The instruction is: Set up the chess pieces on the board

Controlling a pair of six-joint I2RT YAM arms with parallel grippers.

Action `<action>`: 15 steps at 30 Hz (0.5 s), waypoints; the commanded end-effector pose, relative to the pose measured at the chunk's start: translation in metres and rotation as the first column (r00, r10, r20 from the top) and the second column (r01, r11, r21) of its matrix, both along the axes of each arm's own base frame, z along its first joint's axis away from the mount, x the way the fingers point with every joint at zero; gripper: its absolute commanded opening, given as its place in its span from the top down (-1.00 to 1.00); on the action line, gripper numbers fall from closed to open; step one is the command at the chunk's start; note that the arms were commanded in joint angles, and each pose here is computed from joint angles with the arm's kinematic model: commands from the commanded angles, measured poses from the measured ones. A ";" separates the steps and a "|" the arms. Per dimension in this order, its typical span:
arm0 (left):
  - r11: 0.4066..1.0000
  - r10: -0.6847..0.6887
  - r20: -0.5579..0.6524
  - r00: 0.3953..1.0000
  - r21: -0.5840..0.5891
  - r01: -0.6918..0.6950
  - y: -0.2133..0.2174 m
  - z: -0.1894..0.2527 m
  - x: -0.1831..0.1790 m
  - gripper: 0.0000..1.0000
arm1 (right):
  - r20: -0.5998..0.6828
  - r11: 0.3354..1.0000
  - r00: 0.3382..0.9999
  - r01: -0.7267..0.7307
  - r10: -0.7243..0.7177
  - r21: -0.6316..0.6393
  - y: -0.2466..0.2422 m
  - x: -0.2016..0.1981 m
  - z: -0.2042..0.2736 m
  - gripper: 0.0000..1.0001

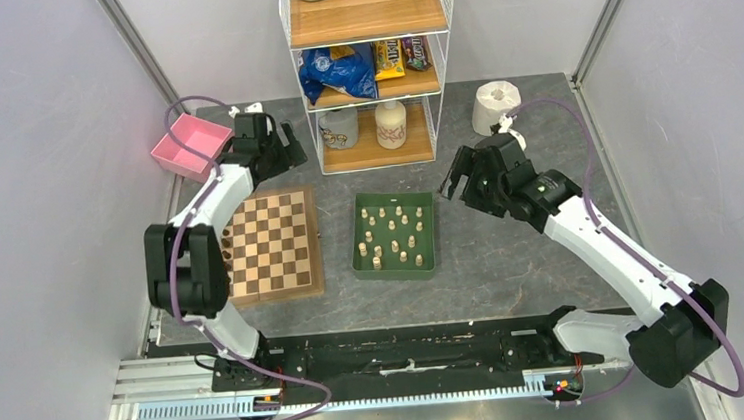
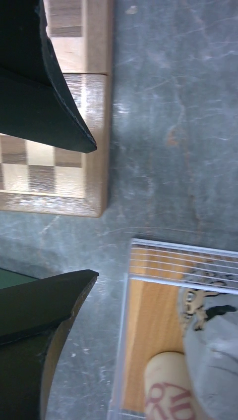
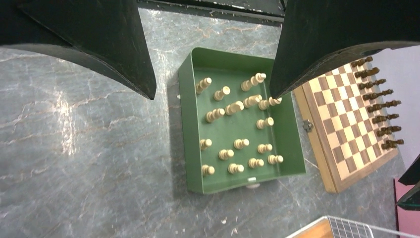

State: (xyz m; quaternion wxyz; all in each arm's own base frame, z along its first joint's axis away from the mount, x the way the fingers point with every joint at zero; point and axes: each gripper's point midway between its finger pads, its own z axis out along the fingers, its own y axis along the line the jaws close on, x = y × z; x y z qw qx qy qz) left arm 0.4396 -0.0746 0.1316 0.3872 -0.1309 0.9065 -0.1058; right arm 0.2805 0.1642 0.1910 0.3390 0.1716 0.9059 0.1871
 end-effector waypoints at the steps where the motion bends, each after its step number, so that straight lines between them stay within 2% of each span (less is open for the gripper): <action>1: 0.999 0.001 0.055 0.998 0.048 -0.003 0.002 0.008 0.042 -0.91 | 0.039 0.999 0.999 -0.011 0.012 -0.043 -0.008 0.018 0.018 -0.84; 15: 0.997 0.077 -0.086 0.993 0.038 -0.074 0.015 -0.061 0.069 -0.91 | -0.029 1.000 0.999 0.027 -0.027 -0.005 -0.033 0.033 0.004 -0.84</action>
